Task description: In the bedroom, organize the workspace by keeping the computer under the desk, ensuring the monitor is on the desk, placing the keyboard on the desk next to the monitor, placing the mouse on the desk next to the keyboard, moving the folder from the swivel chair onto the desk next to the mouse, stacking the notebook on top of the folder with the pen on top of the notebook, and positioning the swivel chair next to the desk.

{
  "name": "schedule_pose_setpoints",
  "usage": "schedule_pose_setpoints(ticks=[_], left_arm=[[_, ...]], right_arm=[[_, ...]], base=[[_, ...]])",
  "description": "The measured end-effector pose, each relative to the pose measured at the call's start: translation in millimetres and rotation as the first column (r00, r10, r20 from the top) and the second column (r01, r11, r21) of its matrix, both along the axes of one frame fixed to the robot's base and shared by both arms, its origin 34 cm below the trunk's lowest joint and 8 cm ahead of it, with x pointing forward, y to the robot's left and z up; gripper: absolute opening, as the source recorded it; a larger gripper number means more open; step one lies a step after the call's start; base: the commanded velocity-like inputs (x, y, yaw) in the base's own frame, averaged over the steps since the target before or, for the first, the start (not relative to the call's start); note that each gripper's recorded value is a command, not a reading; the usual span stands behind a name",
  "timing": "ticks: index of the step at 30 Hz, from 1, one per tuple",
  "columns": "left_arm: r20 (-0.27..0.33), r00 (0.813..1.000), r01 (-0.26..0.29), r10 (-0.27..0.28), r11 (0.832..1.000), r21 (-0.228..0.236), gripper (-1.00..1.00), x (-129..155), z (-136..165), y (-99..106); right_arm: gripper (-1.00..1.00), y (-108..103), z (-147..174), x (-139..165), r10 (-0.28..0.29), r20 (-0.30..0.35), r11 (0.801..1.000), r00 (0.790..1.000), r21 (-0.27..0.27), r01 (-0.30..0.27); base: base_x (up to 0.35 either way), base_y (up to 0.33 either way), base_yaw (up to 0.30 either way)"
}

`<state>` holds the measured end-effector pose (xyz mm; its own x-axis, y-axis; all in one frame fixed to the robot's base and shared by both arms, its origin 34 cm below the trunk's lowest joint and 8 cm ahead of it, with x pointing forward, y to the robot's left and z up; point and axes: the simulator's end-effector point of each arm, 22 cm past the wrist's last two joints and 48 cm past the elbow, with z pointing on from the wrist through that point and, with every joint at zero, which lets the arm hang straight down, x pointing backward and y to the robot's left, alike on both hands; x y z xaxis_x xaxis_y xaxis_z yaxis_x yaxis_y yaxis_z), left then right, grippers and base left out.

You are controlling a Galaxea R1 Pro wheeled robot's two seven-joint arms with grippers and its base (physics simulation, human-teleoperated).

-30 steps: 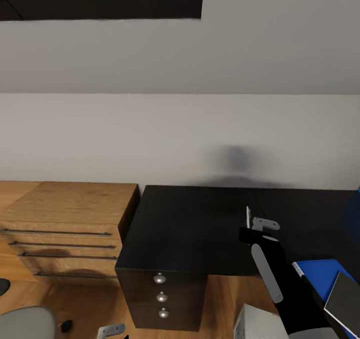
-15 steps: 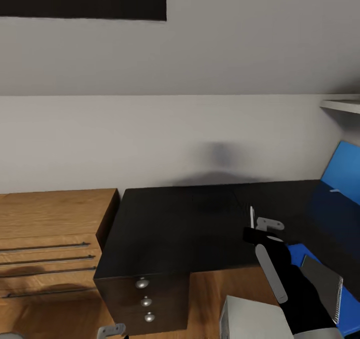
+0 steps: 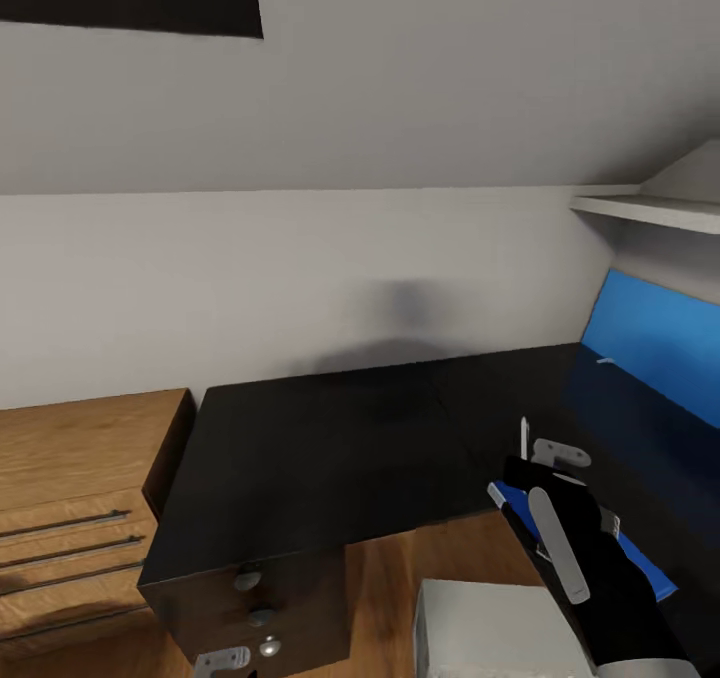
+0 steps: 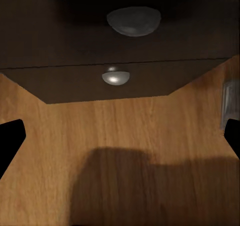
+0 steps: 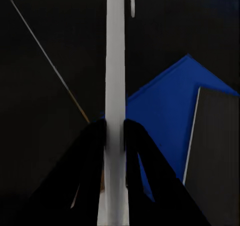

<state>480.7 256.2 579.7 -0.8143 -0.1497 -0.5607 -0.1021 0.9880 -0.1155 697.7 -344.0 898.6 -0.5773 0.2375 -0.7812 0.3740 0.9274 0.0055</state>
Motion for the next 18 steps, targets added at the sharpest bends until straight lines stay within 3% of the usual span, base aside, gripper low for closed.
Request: schedule_pose_setpoints(ticks=[9, 18], left_arm=[[0.0, 1.0, -0.001, 0.001, 1.0, 0.001, 1.0, 0, 0, 1], [0.0, 1.0, -0.003, 0.003, 1.0, 0.004, 1.0, 0, 0, 3]], right_arm=[[-1.0, -18, -16, -10, -0.046, -0.036, 0.999, 0.998, 0.011, 0.046], [-1.0, -23, -24, -14, -0.059, -0.054, 0.998, 0.997, 0.016, 0.06]], base=[[0.0, 0.0, -0.269], [0.0, 0.0, -0.269]])
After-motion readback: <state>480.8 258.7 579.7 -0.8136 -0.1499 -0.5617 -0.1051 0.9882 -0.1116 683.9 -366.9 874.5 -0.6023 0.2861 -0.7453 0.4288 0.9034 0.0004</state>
